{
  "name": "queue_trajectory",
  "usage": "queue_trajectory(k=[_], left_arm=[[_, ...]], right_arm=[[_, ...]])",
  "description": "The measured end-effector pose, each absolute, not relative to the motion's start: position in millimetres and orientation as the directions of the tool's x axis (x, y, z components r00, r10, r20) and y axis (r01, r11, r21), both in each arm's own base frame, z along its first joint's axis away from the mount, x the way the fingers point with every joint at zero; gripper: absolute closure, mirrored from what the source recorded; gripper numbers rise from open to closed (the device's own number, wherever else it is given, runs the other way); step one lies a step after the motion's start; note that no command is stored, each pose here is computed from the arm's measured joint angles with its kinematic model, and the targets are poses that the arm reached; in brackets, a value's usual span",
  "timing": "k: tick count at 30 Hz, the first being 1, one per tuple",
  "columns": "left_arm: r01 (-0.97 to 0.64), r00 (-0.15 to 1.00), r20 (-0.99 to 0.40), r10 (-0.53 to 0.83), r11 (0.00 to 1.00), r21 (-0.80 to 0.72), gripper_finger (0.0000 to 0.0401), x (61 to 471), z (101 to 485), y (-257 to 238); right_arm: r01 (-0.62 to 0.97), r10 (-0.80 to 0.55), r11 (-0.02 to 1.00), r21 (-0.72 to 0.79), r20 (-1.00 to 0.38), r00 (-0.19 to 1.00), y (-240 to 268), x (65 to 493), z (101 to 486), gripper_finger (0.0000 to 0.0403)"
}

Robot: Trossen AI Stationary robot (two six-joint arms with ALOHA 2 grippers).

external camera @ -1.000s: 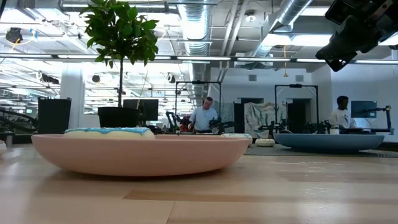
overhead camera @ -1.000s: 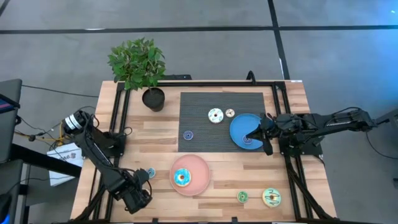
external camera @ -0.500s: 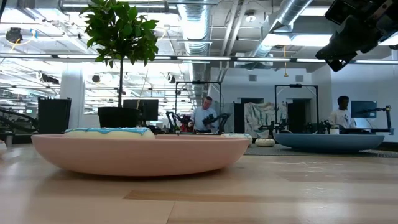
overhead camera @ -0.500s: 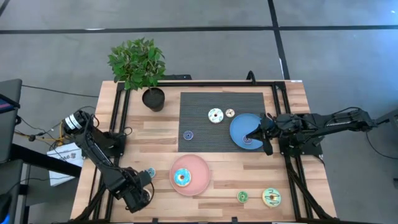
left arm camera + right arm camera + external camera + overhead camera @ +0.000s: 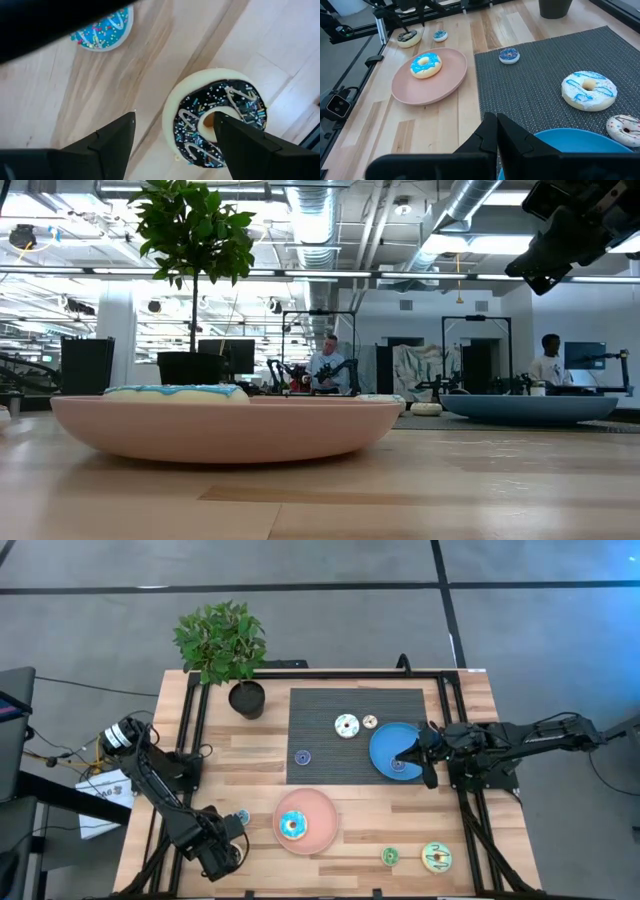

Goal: Pick & Place donuts
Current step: Put the large black donut onto the light orange plate

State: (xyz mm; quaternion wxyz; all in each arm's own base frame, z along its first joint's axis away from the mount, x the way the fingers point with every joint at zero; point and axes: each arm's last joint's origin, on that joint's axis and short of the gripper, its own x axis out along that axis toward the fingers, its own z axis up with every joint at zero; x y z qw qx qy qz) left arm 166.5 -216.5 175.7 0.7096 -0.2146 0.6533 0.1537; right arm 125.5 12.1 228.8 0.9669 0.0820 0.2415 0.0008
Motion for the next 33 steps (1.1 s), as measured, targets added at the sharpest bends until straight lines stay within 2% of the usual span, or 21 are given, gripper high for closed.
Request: queue_trajectory(k=[7,14,26,29,33], left_arm=[[-0.475,0.11,-0.993,-0.049,0.875,-0.096,0.014,167.0,174.8,-216.4],[-0.437,0.021,-0.999,-0.043,0.898,-0.048,0.0141,171.8,148.2,-226.4],[-0.439,0.0,-0.999,-0.035,0.898,-0.032,0.0141,174.5,135.5,-230.6],[-0.44,0.001,-0.999,-0.035,0.898,-0.032,0.0155,175.1,136.8,-231.4],[-0.432,0.003,-0.999,-0.036,0.901,-0.034,0.0195,176.8,139.3,-233.7]], right_arm=[[0.038,0.042,0.987,0.159,-0.467,0.883,12.1,125.4,228.7,0.0403],[0.038,0.042,0.987,0.159,-0.467,0.883,12.1,125.5,228.8,0.0403],[0.037,0.042,0.987,0.159,-0.465,0.884,12.1,125.6,229.0,0.0403],[0.037,0.042,0.987,0.16,-0.464,0.885,12.2,125.6,229.1,0.0403],[0.037,0.042,0.987,0.16,-0.464,0.885,12.2,125.6,229.1,0.0403]])
